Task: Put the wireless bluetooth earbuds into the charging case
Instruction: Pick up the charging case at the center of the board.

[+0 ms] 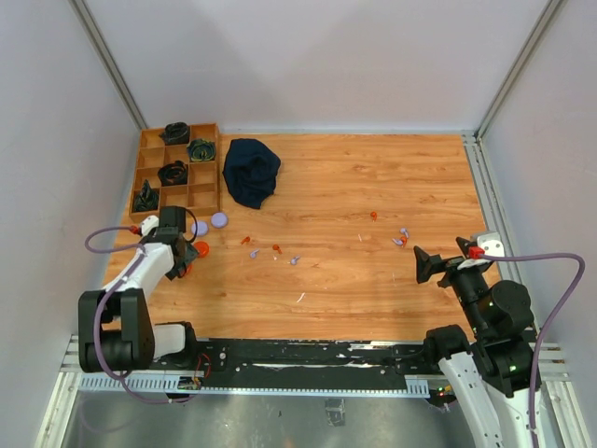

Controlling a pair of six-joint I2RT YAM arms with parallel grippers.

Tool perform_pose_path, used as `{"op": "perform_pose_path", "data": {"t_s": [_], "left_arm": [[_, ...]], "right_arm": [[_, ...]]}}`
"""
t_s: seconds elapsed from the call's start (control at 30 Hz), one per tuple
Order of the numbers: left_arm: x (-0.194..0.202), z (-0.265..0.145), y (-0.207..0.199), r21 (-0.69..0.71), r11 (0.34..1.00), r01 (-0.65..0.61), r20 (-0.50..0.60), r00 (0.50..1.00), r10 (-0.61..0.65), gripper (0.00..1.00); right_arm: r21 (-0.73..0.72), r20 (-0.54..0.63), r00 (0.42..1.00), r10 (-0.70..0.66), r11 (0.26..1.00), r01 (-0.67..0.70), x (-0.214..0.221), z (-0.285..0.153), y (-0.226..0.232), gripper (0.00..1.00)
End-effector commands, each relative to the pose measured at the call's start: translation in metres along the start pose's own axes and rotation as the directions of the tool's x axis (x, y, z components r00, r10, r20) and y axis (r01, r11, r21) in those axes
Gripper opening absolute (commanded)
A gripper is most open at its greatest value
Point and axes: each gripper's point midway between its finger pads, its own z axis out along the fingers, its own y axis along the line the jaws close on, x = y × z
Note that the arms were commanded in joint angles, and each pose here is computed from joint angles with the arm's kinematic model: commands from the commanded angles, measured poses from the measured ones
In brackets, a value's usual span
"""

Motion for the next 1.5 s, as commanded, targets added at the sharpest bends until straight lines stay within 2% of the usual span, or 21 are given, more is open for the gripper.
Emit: {"op": "perform_pose_path", "data": {"t_s": [0.0, 0.27, 0.4, 0.57, 0.73, 1.03, 1.37, 1.47], "left_arm": [[-0.010, -0.014, -0.002, 0.056, 0.998, 0.010, 0.035, 0.999, -0.012, 0.50], [-0.020, -0.048, -0.026, 0.272, 0.962, -0.012, 0.082, 0.997, -0.011, 0.42], [-0.023, -0.072, -0.045, 0.404, 0.913, -0.049, 0.120, 0.993, 0.000, 0.37], [-0.012, -0.107, -0.073, 0.529, 0.835, -0.150, 0.179, 0.982, 0.063, 0.36], [0.006, -0.143, -0.104, 0.666, 0.710, -0.229, 0.235, 0.968, 0.091, 0.34], [0.043, -0.204, -0.146, 0.837, 0.411, -0.361, 0.356, 0.930, 0.092, 0.32], [0.095, -0.258, -0.172, 0.846, 0.175, -0.505, 0.495, 0.863, 0.098, 0.32], [0.106, -0.271, -0.177, 0.814, 0.135, -0.565, 0.558, 0.825, 0.086, 0.32]], "right_arm": [[-0.060, 0.015, 1.000, 0.016, 0.998, -0.015, -0.005, 0.003, 0.012, 0.99], [-0.115, -0.078, 0.997, 0.026, 0.993, -0.035, 0.005, 0.006, 0.023, 0.99], [-0.176, -0.119, 0.992, 0.030, 0.983, -0.051, 0.003, 0.007, 0.034, 0.99], [-0.243, -0.169, 0.985, 0.024, 0.968, -0.065, 0.000, 0.010, 0.046, 0.99], [-0.340, -0.214, 0.976, 0.033, 0.934, -0.106, 0.000, 0.019, 0.066, 0.99], [-0.470, -0.321, 0.945, 0.065, 0.855, -0.218, 0.007, 0.036, 0.097, 0.99], [-0.511, -0.463, 0.881, 0.098, 0.783, -0.356, 0.008, 0.047, 0.121, 0.99], [-0.516, -0.511, 0.854, 0.093, 0.762, -0.391, 0.010, 0.052, 0.131, 0.98]]}}
